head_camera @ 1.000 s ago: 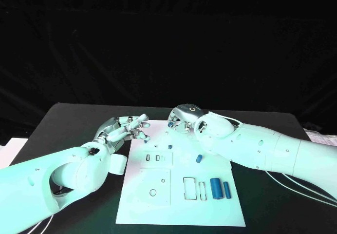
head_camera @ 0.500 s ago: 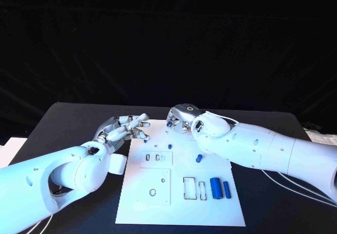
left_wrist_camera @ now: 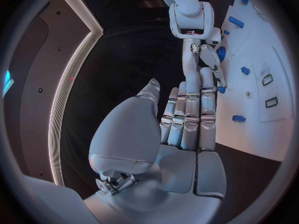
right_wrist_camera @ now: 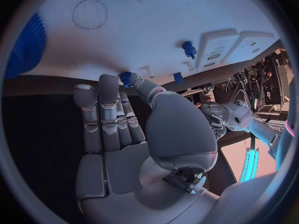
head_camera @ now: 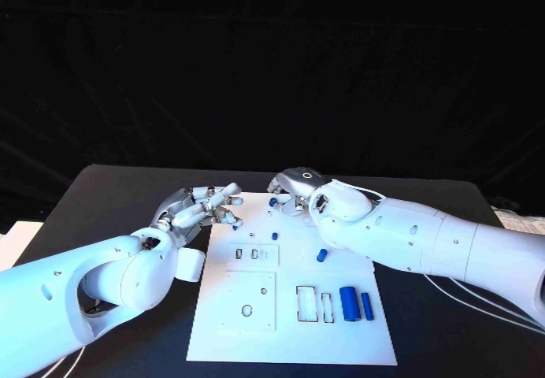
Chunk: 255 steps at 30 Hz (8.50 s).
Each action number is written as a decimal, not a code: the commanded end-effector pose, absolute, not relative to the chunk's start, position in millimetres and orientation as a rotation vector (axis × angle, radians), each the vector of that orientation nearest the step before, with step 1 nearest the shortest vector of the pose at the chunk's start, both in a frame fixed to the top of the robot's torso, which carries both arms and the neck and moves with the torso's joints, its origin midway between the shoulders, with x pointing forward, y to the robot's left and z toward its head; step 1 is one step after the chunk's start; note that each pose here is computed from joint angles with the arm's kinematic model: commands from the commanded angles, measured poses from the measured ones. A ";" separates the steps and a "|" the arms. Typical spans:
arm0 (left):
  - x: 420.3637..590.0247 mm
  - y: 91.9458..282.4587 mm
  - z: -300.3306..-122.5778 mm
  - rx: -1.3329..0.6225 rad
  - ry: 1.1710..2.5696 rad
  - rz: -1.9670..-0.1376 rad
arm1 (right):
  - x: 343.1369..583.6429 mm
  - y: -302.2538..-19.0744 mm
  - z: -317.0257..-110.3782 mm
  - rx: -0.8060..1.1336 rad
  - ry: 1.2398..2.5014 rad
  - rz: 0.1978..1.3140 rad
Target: Assemble the parts on the task board
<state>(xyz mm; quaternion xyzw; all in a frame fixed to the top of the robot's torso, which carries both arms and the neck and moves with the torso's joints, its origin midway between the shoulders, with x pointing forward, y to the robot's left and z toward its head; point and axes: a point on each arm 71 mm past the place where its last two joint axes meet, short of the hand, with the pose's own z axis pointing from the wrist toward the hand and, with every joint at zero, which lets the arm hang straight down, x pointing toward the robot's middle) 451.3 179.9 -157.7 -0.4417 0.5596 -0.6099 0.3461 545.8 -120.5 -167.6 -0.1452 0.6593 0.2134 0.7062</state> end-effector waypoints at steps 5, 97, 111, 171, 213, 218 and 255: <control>452.9 182.1 -156.9 -1.139 1.458 -1.594 | 533.2 -133.8 -155.6 -0.291 1.387 0.528; 459.7 188.0 -161.9 -1.148 1.473 -1.576 | 518.8 -193.6 -154.9 -0.122 1.561 0.392; 460.1 187.2 -162.2 -1.149 1.477 -1.577 | 505.1 -143.3 -145.9 -0.176 1.527 0.486; 461.0 184.9 -163.9 -1.155 1.501 -1.579 | 512.7 -102.7 -173.2 -0.182 1.622 0.580; 462.8 187.8 -164.9 -1.148 1.504 -1.570 | 491.2 -212.1 -141.5 -0.003 1.417 0.873; 463.0 187.8 -165.3 -1.143 1.502 -1.573 | 495.8 -257.1 -147.9 0.071 1.485 0.879; 465.3 190.7 -169.1 -1.151 1.512 -1.564 | 507.5 -309.4 -211.8 0.120 1.625 0.750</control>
